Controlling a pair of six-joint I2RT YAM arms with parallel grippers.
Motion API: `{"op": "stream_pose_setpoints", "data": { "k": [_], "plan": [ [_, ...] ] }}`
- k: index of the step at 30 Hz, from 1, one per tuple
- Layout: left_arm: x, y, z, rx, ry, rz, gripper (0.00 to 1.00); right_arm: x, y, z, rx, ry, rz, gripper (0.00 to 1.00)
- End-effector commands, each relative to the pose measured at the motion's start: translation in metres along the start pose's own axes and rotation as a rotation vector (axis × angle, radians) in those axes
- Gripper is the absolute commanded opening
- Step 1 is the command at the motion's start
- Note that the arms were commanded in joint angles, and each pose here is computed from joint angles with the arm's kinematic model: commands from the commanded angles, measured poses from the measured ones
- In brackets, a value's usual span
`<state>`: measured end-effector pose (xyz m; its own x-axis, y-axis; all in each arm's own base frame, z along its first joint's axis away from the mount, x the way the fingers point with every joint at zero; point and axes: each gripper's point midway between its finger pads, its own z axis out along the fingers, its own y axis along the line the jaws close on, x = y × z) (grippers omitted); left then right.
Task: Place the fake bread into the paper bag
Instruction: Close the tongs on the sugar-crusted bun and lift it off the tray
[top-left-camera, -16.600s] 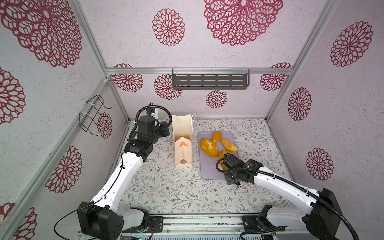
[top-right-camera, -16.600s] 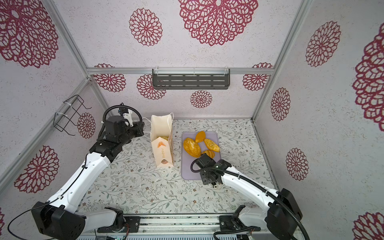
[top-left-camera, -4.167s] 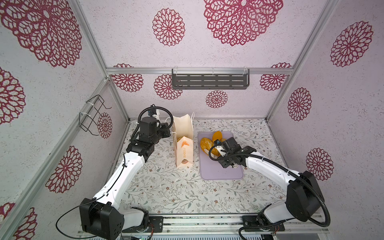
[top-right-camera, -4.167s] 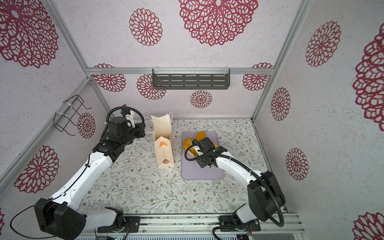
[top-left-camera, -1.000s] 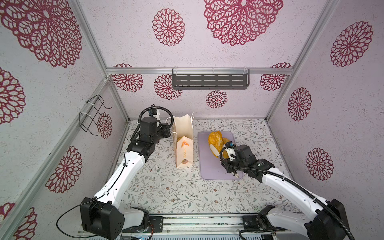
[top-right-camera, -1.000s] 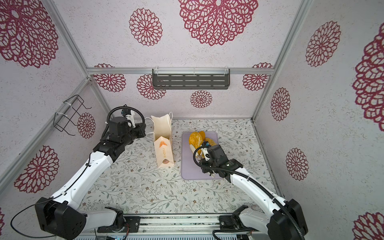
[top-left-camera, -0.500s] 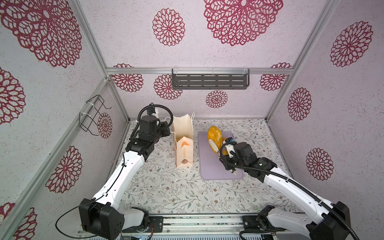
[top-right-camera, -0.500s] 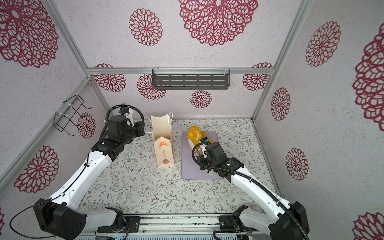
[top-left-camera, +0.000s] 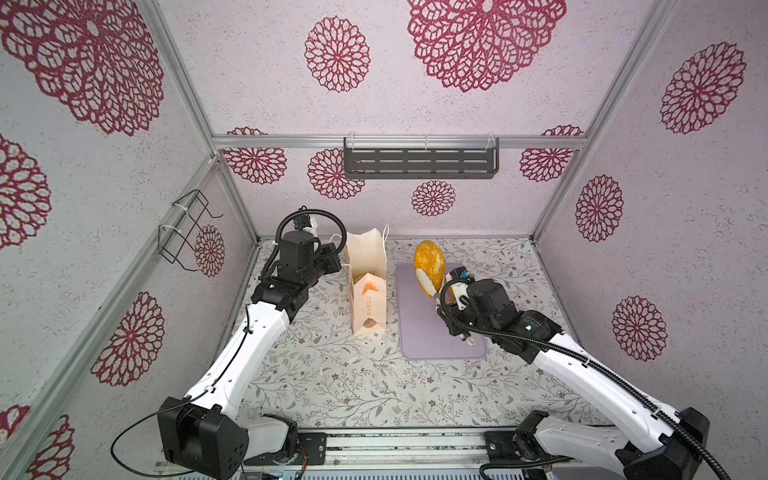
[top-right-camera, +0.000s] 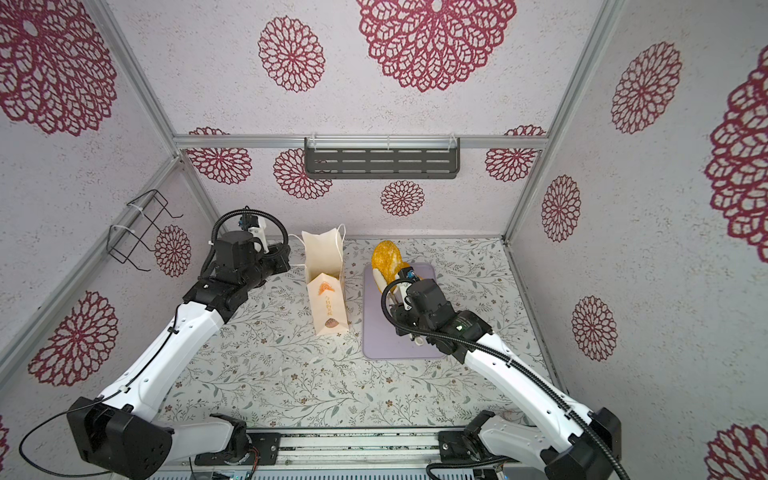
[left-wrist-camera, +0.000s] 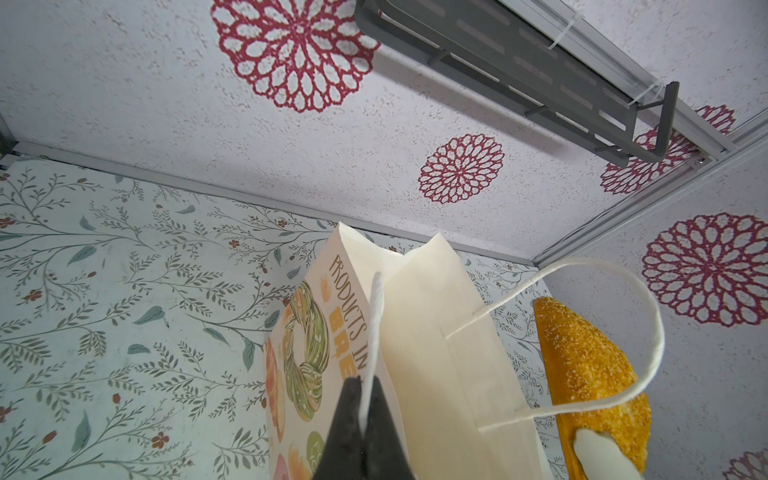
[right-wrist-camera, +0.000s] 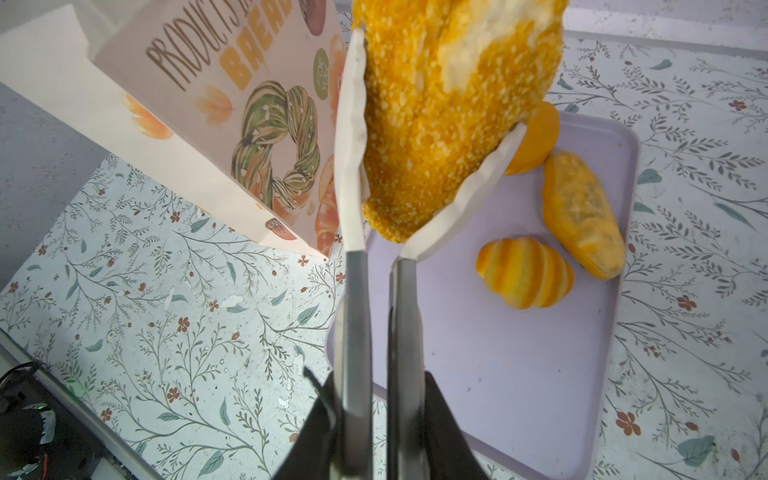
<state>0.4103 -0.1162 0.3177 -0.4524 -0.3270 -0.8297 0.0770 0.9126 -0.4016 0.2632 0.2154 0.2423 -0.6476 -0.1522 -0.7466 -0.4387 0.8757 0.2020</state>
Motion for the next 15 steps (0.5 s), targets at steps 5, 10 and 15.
{"op": "stream_pose_setpoints", "data": {
  "k": [5,10,15],
  "plan": [
    [-0.013,-0.012,-0.013,0.037,-0.032,0.007,0.0,-0.054,0.014,-0.039,-0.004,-0.155,0.018,0.17],
    [-0.013,-0.012,-0.013,0.037,-0.034,0.008,0.0,-0.07,0.022,-0.052,-0.002,-0.17,0.011,0.16],
    [-0.013,-0.012,-0.014,0.034,-0.036,0.012,0.0,-0.082,0.028,-0.06,0.003,-0.185,0.004,0.15]
  ]
}}
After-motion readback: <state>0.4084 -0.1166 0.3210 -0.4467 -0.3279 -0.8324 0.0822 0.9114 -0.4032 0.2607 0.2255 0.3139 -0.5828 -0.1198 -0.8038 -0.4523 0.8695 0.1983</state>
